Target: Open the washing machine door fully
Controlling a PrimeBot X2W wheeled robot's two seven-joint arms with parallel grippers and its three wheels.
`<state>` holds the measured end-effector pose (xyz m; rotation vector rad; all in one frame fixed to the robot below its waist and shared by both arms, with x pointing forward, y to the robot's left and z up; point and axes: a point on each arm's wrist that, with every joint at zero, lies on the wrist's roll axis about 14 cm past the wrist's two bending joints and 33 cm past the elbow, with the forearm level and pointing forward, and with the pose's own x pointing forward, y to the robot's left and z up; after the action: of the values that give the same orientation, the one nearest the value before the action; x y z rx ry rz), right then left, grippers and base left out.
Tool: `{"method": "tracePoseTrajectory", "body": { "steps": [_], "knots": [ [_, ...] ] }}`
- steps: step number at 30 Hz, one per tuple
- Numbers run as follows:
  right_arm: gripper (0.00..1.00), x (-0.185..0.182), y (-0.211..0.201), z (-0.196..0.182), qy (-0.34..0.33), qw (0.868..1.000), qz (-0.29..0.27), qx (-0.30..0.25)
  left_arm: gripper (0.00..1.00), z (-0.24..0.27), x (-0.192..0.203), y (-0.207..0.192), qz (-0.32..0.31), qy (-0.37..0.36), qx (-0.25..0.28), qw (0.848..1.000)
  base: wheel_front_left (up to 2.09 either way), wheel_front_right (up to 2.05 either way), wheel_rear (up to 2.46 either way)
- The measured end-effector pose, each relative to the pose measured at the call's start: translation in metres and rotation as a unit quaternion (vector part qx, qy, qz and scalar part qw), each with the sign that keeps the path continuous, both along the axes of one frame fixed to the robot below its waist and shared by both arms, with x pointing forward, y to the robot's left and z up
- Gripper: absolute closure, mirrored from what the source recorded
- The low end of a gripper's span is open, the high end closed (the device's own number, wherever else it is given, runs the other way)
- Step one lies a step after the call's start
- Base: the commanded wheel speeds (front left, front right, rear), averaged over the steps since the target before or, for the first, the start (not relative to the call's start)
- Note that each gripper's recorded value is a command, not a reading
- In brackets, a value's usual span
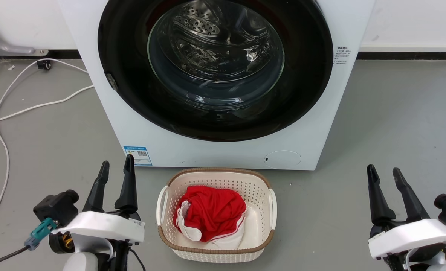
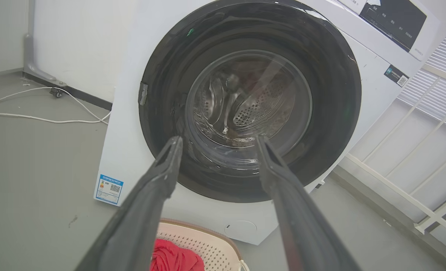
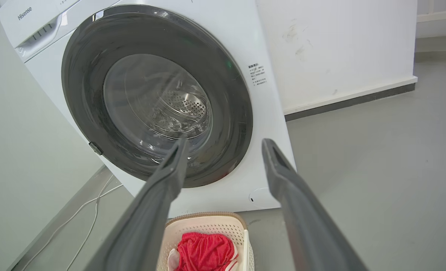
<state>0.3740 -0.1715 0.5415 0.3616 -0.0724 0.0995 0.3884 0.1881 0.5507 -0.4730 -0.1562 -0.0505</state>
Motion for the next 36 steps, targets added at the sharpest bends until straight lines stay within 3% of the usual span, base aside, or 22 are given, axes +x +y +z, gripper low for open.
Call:
{"method": "tracePoseTrajectory", "body": {
  "steps": [36],
  "knots": [
    [0.0, -0.006, 0.007, -0.003, -0.003, 0.986, 0.005, -0.166, 0.0, 0.001, 0.001, -0.014, -0.002, -0.023, 0.191, 0.981, 0.0, 0.0, 0.0]
  ]
}}
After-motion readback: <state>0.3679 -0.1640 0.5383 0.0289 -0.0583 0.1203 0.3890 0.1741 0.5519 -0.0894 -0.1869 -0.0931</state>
